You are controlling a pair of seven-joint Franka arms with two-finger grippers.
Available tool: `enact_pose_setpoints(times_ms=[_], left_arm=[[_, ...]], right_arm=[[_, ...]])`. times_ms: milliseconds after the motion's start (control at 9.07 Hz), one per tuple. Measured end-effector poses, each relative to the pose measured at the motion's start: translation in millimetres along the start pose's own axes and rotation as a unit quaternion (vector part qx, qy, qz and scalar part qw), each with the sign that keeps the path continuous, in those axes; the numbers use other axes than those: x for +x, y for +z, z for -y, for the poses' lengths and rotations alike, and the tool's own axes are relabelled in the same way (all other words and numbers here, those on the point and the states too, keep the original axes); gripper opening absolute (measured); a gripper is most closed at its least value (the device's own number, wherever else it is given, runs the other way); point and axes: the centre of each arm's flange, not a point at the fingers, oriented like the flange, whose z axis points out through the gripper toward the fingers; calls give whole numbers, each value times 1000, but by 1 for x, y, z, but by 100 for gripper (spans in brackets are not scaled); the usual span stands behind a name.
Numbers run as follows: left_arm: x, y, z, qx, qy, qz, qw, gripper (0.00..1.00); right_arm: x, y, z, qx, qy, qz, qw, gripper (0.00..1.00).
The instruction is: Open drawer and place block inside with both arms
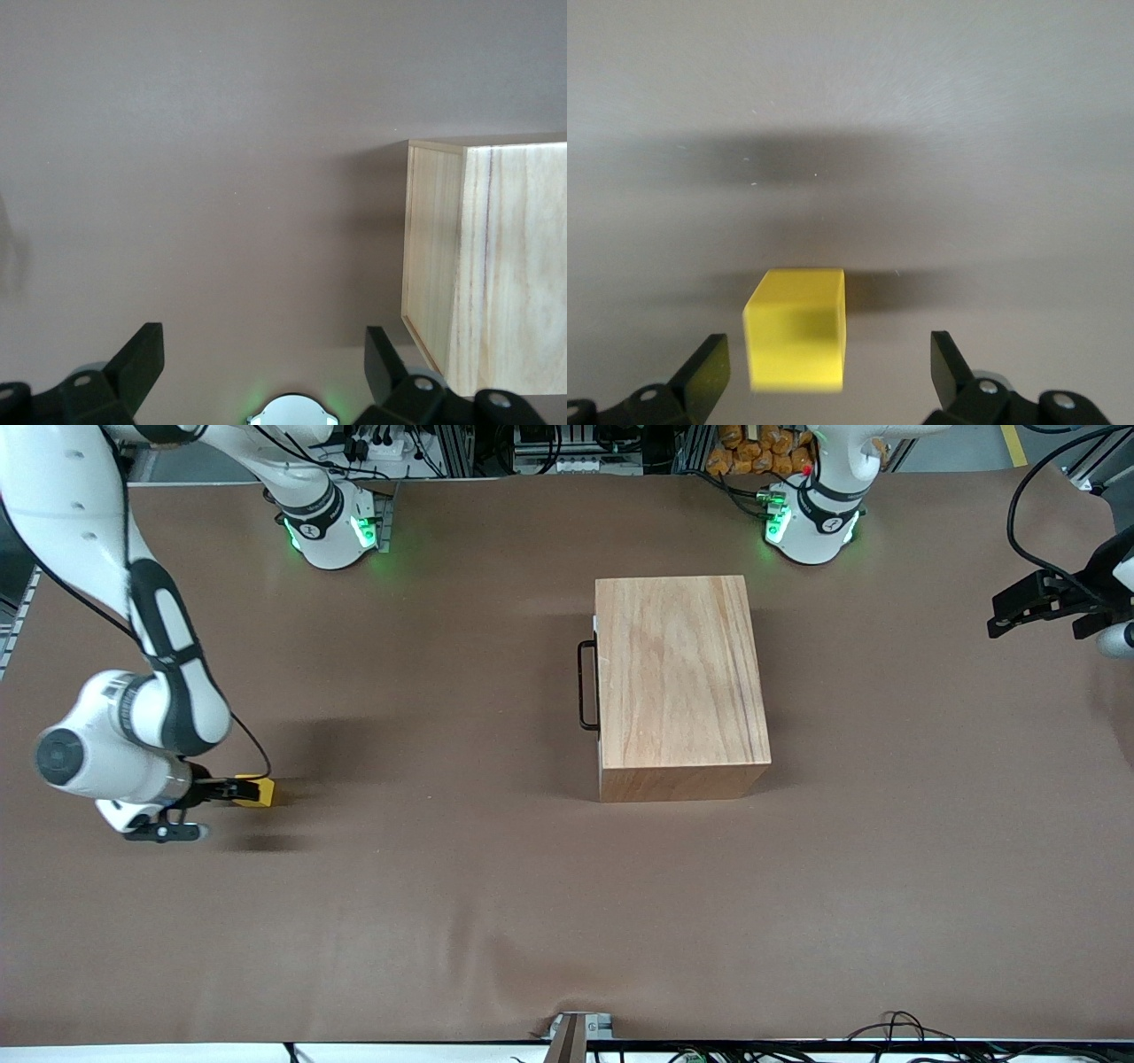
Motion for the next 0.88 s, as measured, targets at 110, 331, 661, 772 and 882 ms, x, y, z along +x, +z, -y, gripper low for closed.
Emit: enact_pose_setpoints(times_ms=[110, 331, 661, 772, 882], left_arm=[[0, 0, 0, 0, 0, 0, 1000, 100], [0, 0, 0, 0, 0, 0, 1000, 100], [1, 3, -6, 0, 6, 3, 1000, 100], [5, 9, -18, 1, 17, 9, 1000, 100], [12, 19, -38, 1, 25, 17, 1000, 100]], right_arm=[[-5, -37, -3, -1, 0, 1, 1000, 100], [-15, -160, 2, -22, 13, 8, 1000, 100], [-59, -291, 46, -30, 13, -13, 999, 100], [-77, -311, 47, -26, 15, -10, 1000, 100], [-92, -325, 46, -23, 16, -6, 1000, 100]])
